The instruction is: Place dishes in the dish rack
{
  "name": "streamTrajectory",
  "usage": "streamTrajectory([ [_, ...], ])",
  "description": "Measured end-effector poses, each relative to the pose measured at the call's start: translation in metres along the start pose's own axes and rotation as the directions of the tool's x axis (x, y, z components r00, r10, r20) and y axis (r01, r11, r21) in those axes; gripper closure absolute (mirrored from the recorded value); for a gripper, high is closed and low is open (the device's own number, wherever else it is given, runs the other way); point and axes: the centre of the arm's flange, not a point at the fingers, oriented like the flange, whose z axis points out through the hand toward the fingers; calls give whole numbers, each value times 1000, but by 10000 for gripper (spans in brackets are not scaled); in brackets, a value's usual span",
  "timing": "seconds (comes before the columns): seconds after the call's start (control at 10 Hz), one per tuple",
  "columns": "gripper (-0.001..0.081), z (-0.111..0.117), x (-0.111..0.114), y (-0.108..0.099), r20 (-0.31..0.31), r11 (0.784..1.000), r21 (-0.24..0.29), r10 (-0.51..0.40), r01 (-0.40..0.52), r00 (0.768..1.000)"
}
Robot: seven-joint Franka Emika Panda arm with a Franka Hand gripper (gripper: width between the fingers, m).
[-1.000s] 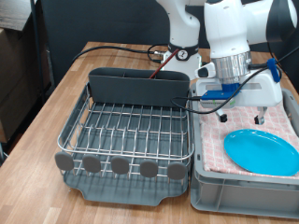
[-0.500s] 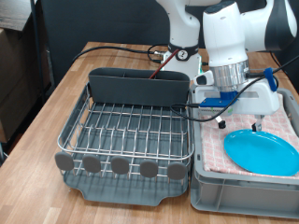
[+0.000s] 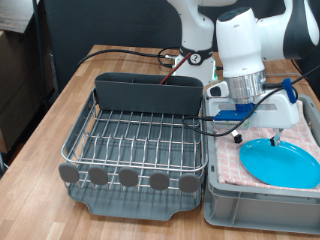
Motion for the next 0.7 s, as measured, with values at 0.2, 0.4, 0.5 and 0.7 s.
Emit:
streamTrajectory([
  [0.2,3,1,-1,-2,-1,1000,5,-4,4,1000],
  [0.4,3,0,-1,-4,-1,1000,9,-4,4,1000],
  [0.5,3,0,-1,-4,-1,1000,11,-1,1,1000],
  [0.7,3,2,-1,-3,9,1000,14,12,-12,1000],
])
